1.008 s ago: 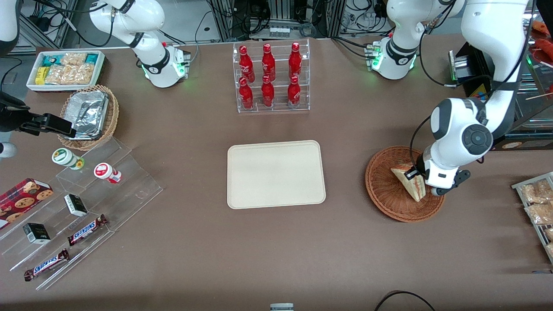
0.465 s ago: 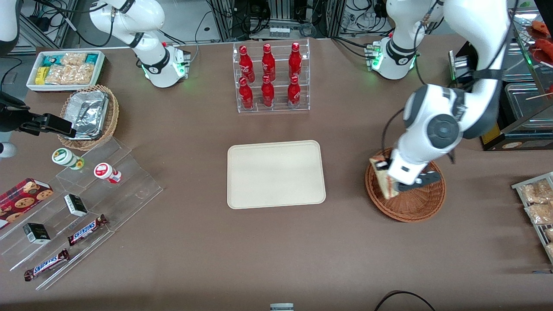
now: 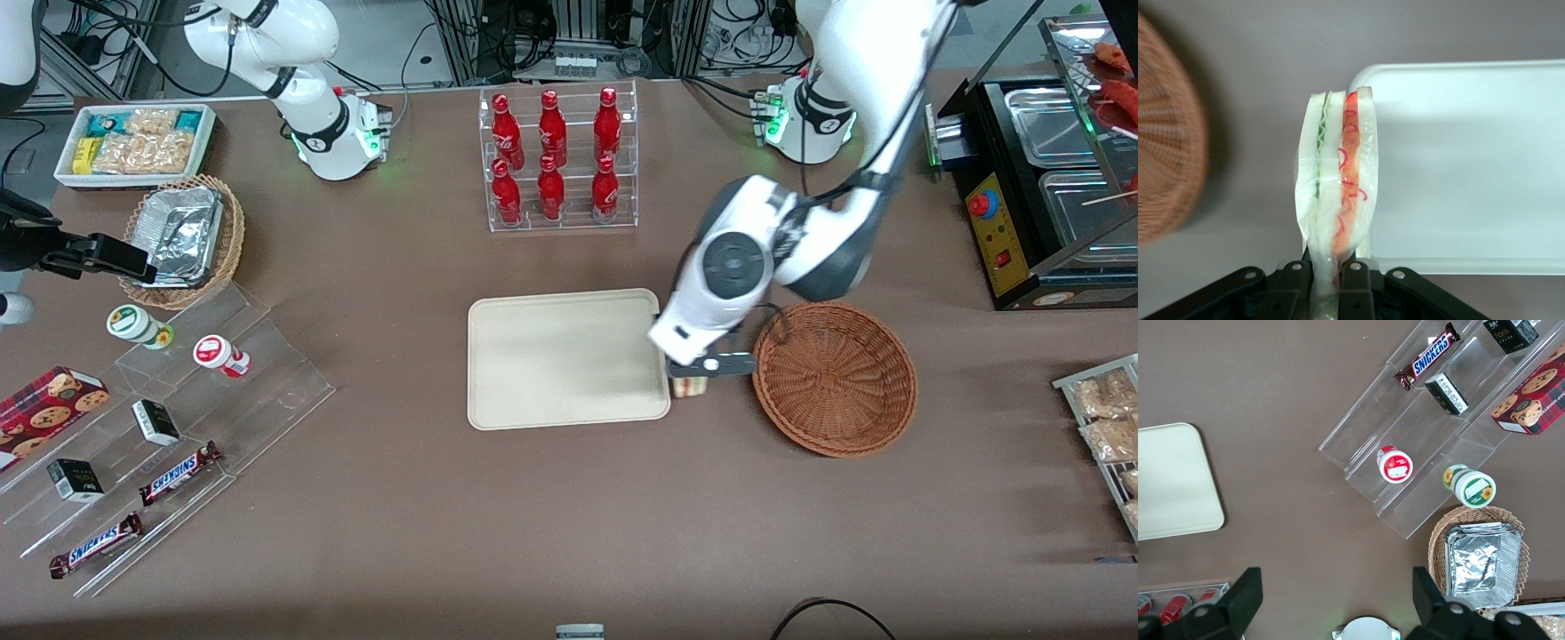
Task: Place sandwich from basket to tray
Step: 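Carry the sandwich with the left gripper over the cream tray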
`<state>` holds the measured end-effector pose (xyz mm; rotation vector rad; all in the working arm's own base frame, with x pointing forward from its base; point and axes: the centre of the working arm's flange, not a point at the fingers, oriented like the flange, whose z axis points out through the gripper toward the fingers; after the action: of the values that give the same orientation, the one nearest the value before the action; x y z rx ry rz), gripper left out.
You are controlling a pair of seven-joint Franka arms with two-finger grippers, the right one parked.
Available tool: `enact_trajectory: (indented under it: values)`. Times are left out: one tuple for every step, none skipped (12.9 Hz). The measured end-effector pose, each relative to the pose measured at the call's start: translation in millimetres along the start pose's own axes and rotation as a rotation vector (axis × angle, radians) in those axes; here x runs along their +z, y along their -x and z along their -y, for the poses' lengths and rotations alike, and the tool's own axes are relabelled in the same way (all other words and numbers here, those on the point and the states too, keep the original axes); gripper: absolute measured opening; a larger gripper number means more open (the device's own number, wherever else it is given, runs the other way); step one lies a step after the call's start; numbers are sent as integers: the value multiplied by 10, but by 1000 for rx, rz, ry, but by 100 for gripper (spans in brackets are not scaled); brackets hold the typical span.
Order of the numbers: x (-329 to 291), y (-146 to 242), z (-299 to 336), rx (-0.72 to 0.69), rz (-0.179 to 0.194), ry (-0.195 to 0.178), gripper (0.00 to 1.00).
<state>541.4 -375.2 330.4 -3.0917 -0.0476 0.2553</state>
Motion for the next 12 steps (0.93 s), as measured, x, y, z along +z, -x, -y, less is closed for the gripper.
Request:
enact_trajectory:
  values:
    - [77, 41, -219, -3, 3, 1, 15]
    - [141, 94, -436, -5, 3, 2, 15]
    - [190, 154, -645, -8, 1, 6, 15]
    - [223, 216, -846, -12, -3, 11, 15]
    - [249, 271, -1024, -17, -7, 18, 15]
    - [281, 314, -1177, -25, -10, 24, 15]
    - [325, 348, -1310, -36, -11, 28, 15]
    - [382, 376, -1424, -50, -11, 32, 15]
    - [437, 394, -1520, -65, -12, 39, 15]
    - [488, 412, -1606, -76, -17, 48, 15]
    - [535, 425, -1671, -87, -23, 59, 15]
    - [581, 433, -1715, -94, -26, 65, 15]
